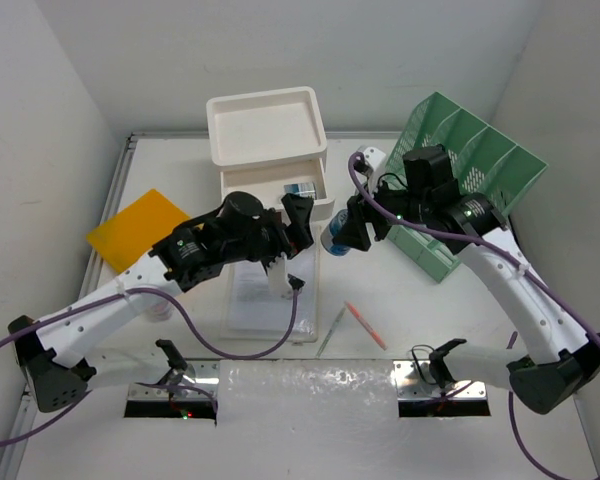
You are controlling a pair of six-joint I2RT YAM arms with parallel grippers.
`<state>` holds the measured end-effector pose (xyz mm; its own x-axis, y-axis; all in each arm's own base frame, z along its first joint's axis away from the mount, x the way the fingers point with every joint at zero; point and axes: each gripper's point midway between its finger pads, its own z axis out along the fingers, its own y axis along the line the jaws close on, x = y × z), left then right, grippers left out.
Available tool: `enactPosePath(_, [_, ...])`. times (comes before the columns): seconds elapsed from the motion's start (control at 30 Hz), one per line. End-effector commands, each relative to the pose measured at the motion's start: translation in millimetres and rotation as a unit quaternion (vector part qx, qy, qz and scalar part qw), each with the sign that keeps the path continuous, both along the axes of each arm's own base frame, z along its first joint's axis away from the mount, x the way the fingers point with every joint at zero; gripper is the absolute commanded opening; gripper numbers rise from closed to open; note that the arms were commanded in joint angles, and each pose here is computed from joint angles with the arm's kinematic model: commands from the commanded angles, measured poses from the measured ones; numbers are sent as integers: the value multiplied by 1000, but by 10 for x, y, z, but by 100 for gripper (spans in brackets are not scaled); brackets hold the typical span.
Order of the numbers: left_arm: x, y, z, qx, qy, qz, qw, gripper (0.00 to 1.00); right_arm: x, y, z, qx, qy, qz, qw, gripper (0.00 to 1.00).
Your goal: Organize the desk
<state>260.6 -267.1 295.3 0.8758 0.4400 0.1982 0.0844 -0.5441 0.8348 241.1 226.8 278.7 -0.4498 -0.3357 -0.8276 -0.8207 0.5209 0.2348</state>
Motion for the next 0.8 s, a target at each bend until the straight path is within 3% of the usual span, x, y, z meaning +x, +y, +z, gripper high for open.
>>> enactPosePath(0.0, [-154,-218,51,0,-23,-69,997,100,-70,124,363,60,-49,41,996,0])
enactPosePath(0.27, [-273,-472,218,-37,-24,-101,994,99,-106,127,313,57,-44,51,996,0])
enactPosePath(0.63, [-488,-800,298,-89,35,-110,989,100,-125,128,332,62,-46,53,996,0])
enactPosePath(0.77, [-590,-850,246,-80,46,-124,988,100,-122,143,345,69,-52,53,995,0])
